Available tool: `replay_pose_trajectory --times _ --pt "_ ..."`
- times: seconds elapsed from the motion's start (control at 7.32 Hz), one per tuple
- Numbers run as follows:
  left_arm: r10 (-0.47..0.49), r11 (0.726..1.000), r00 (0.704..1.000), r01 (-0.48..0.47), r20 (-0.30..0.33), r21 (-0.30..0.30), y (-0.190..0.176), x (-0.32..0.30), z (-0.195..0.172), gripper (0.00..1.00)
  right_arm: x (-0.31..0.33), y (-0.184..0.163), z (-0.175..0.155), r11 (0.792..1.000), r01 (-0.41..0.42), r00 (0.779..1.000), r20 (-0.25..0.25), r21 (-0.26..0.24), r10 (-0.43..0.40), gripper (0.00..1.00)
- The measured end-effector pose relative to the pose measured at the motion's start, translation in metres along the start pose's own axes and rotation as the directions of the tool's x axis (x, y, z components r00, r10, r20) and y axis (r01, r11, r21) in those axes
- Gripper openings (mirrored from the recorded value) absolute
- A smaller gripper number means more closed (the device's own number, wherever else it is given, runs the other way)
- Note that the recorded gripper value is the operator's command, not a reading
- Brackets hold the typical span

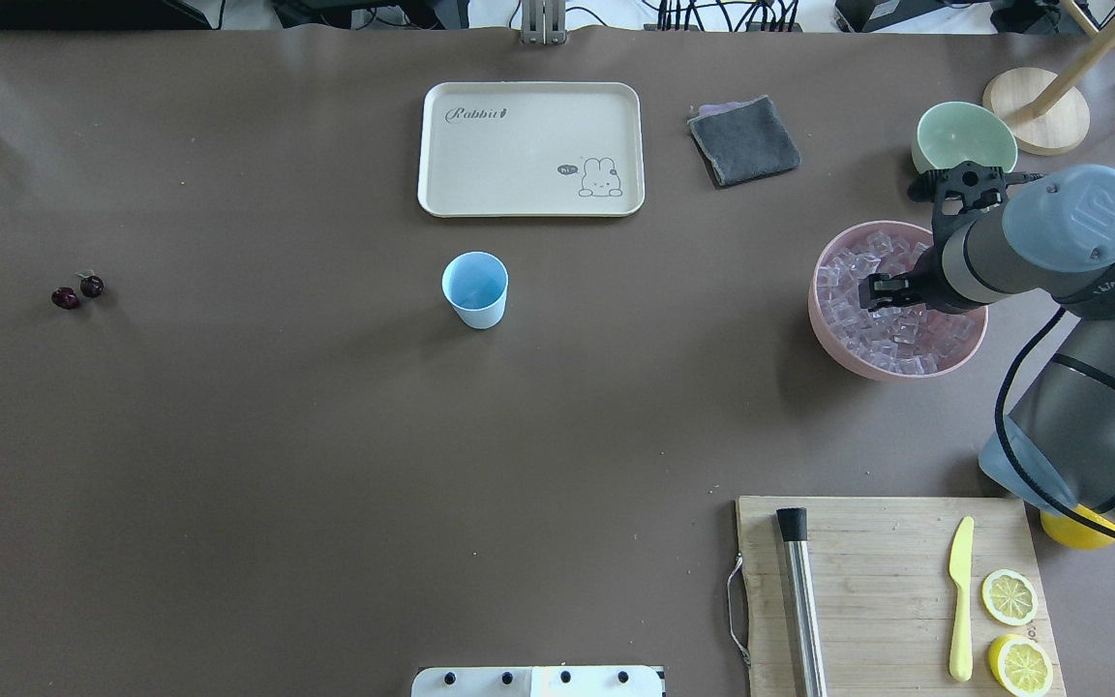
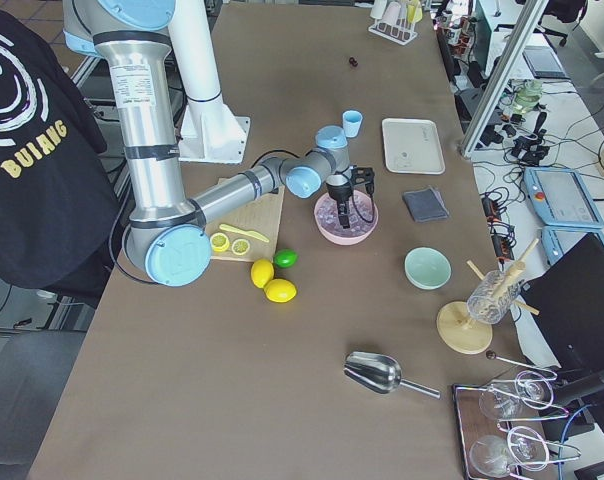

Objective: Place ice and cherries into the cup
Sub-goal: 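Lower the right gripper into the ice and grasp another cube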

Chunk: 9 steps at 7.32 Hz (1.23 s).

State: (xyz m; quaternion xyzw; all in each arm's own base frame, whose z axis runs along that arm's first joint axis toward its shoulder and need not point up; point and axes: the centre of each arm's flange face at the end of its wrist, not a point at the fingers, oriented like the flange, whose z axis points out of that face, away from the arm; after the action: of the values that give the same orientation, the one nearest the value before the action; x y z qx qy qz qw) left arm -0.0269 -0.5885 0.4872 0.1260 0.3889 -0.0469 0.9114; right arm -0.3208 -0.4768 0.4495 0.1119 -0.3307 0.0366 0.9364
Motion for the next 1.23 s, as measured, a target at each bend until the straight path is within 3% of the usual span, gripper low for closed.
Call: replay_pose_trajectory --times 0.27,0.41,0.55,1.23 --pt "0.001 1.0 1.0 -0.001 0.0 0.001 -0.001 0.001 -0.001 0.98 -0.004 0.006 0.006 1.0 0.01 1.0 -0.011 -0.002 -0.01 0.49" --pt "0.001 1.0 1.0 -0.001 0.0 0.001 -0.001 0.001 -0.001 0.98 -0.003 0.007 0.007 1.0 0.012 1.0 -0.013 -0.003 -0.012 0.14" --pt "0.001 1.0 1.0 -0.001 0.0 0.001 -0.001 0.001 0.0 0.98 -0.003 0.007 0.008 1.0 0.013 1.0 -0.014 -0.004 -0.013 0.0" --pt "0.0 1.0 1.0 0.0 0.0 -0.005 0.0 0.0 0.003 0.98 -0.007 -0.002 -0.007 1.0 0.009 1.0 0.008 0.018 -0.009 0.0"
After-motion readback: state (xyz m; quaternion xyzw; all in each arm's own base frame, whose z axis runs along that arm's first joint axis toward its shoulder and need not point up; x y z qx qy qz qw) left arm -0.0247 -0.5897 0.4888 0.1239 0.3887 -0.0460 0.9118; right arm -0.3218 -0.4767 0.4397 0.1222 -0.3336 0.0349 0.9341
